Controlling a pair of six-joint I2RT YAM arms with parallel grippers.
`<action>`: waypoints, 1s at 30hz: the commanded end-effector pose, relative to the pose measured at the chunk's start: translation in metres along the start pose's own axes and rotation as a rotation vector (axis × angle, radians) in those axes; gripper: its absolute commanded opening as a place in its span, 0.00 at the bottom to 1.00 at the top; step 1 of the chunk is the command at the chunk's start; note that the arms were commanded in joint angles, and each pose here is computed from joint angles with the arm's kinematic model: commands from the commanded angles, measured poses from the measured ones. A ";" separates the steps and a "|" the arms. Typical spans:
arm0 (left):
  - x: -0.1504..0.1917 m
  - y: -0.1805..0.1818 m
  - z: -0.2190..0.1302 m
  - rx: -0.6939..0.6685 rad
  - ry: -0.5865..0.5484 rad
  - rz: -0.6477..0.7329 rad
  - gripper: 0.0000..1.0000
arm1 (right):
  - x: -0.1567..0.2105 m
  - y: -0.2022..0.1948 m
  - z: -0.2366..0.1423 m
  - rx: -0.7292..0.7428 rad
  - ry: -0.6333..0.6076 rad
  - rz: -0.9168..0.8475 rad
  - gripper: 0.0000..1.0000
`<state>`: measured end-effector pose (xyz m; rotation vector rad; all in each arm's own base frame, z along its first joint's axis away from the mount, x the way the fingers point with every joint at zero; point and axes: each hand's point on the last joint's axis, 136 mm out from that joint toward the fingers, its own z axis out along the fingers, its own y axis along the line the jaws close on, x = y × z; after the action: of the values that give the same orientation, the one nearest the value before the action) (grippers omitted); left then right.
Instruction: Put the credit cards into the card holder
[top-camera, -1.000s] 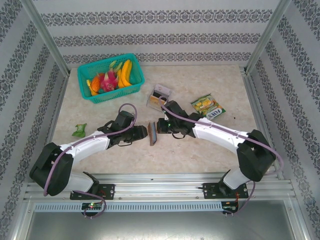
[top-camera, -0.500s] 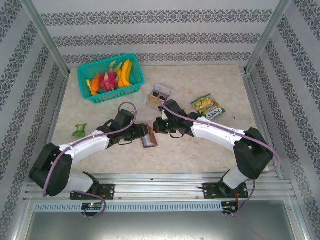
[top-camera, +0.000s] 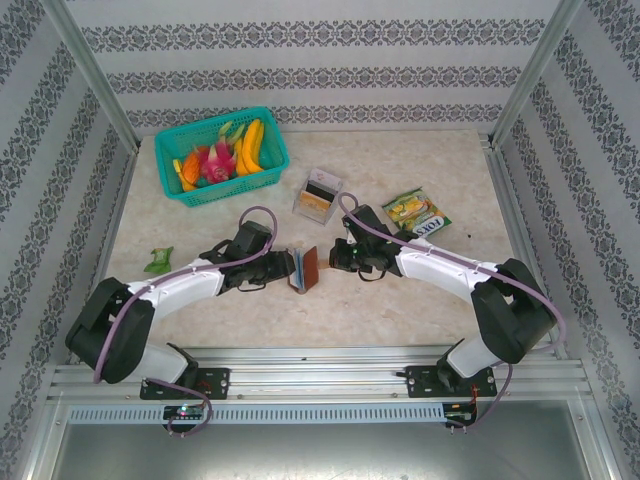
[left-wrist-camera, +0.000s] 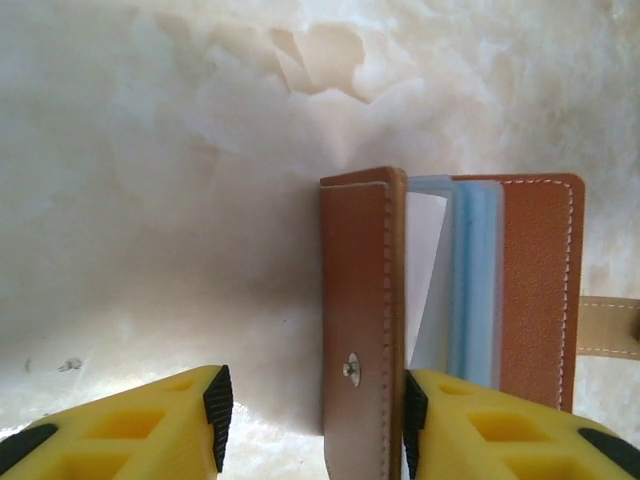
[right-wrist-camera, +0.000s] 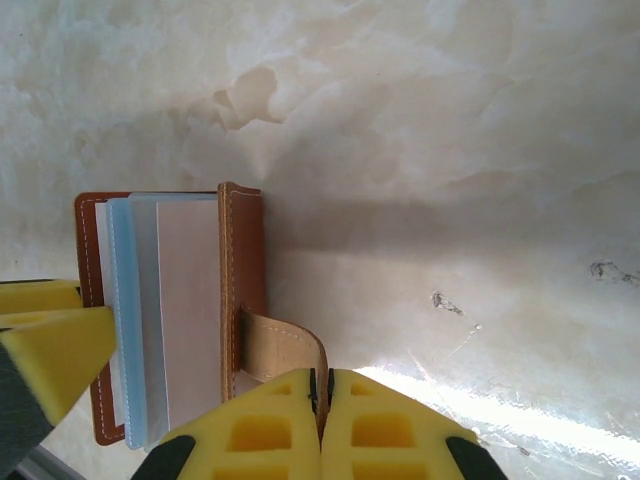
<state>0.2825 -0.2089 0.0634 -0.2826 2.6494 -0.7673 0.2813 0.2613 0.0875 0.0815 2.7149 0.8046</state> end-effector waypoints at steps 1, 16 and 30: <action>0.002 -0.011 0.005 0.035 0.036 0.012 0.44 | -0.001 0.001 -0.001 -0.001 0.003 -0.010 0.03; -0.003 -0.029 0.013 0.093 0.045 0.042 0.00 | 0.007 -0.071 -0.003 0.231 0.030 -0.019 0.13; -0.007 -0.048 0.015 0.051 0.057 0.083 0.00 | -0.033 -0.012 -0.056 0.023 -0.183 -0.020 0.42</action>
<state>0.3037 -0.2513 0.0862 -0.1529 2.6516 -0.8403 0.2865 0.2111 0.1186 0.1150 2.6229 0.6586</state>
